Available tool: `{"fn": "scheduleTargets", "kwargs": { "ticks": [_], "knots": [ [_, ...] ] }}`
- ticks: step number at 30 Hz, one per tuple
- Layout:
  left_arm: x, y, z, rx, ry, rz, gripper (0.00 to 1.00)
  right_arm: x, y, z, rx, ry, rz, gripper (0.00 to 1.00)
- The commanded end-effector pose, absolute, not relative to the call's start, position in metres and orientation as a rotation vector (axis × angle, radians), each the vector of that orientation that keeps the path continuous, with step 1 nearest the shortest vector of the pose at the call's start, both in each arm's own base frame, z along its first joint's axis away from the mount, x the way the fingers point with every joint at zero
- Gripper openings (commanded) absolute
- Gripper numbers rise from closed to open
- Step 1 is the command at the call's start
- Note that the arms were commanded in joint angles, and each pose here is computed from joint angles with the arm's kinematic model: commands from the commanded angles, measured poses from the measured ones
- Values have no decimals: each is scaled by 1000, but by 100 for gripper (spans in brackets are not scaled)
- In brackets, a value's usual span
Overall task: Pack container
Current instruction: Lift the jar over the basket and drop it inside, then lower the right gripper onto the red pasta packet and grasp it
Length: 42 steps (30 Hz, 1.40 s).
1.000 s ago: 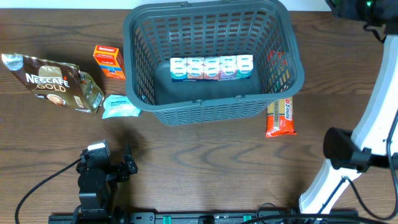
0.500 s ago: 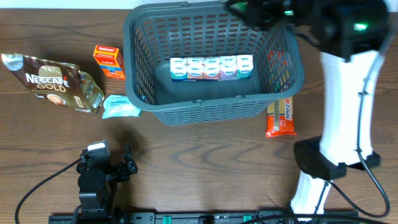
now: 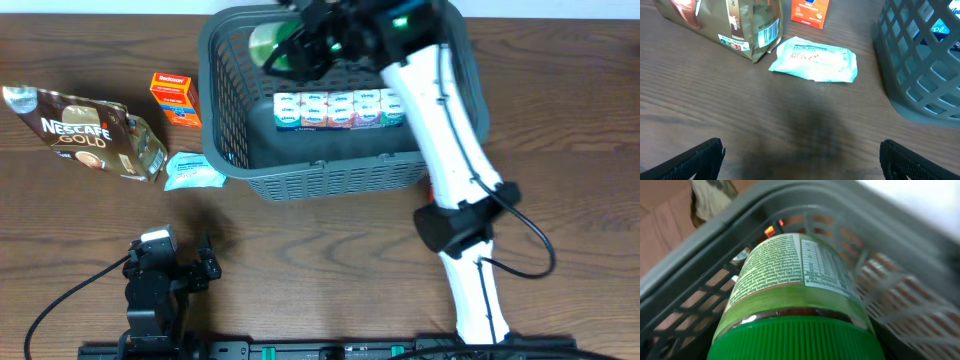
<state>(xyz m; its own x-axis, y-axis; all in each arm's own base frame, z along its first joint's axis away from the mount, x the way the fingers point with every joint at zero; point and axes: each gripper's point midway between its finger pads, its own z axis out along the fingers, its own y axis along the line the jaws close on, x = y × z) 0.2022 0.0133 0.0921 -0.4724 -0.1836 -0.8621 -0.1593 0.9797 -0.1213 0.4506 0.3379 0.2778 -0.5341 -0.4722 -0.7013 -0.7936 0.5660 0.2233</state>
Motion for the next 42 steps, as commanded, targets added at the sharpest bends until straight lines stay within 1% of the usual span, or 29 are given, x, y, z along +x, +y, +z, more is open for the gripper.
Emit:
{"fn": "scheduleTargets", "kwargs": {
  "ticks": [1,7,8,9,10,11,12,16,20,26,29,33,36,39,42],
  "knots": [
    [202,15,88,-229,2078,-14,99,449,355,259,-1049,2226,690,39],
    [202,15,88,-229,2078,-14,99,453,369,224,-1056,2286,600,39],
    [202,15,88,-230,2078,-14,99,454,369,222,-1055,2291,583,40],
    [202,15,88,-229,2078,-14,99,455,370,221,-1053,2291,571,44],
    [202,15,88,-229,2078,-14,99,454,371,222,-1054,2288,571,63],
    [202,15,88,-229,2078,-14,99,454,372,222,-1053,2283,572,89],
    [202,15,88,-229,2078,-14,98,455,373,223,-1054,2277,573,99],
    [202,15,88,-229,2078,-14,98,456,366,246,-1027,2240,572,99],
    [202,15,88,-229,2078,-14,98,465,332,295,-922,2182,482,99],
    [202,15,88,-229,2078,-14,98,476,237,375,-659,2122,269,99],
    [202,15,88,-230,2078,-14,98,482,176,394,-474,2148,187,99],
    [202,15,88,-229,2078,-14,98,491,96,384,-240,2246,107,99],
    [202,15,88,-229,2078,-14,98,495,32,357,-46,2355,59,99],
    [202,15,88,-229,2078,-14,99,497,-18,330,111,2439,30,99],
    [202,15,88,-230,2078,-13,99,499,-51,297,201,2526,43,99]
  ]
}}
